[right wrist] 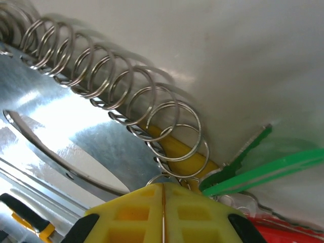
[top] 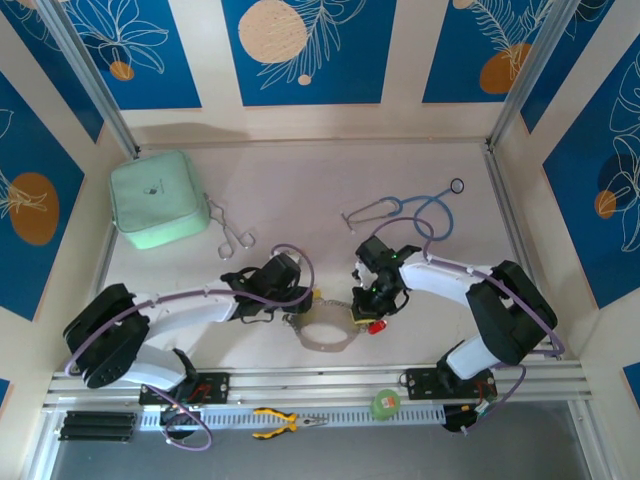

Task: Put the keys on the keyring

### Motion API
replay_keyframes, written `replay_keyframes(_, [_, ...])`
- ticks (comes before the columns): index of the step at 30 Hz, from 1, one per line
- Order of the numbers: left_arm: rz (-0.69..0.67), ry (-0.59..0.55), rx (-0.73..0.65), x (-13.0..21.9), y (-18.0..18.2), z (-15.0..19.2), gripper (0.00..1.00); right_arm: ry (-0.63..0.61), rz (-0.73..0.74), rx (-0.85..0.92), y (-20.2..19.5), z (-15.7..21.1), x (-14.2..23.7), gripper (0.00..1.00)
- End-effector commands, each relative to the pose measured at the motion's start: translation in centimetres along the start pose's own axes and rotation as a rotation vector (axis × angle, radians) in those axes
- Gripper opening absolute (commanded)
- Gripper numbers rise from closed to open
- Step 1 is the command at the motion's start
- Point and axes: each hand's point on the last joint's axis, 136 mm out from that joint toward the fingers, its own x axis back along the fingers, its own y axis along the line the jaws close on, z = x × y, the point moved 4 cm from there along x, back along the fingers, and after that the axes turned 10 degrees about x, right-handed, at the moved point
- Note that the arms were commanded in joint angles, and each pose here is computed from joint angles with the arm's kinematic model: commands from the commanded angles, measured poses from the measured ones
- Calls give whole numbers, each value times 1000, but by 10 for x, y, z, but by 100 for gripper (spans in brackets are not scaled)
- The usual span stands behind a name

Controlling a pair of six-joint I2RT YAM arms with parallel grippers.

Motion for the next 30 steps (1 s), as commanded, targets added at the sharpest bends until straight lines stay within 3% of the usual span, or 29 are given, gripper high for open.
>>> replay_keyframes(1, [-34,26,2,-5,3,5,59,8,-62,10,14,4,6,12])
replay_keyframes(5, [-54,66,-2,-9,5,10,52,-76,-47,6,6,-7,26,21])
replay_keyframes(13, [-78,109,55,-9,13,21,41,-252,30,10,-20,-34,72,23])
replay_keyframes(22, [-81,71,49,-12,5,9,10,-319,20,40,-24,-49,90,23])
replay_keyframes(25, [-84,33,12,-8,4,2,1,-346,17,58,-24,-55,97,23])
replay_keyframes(30, [-61,-85,-162,4,-3,-18,0,-410,-4,132,-17,-69,112,23])
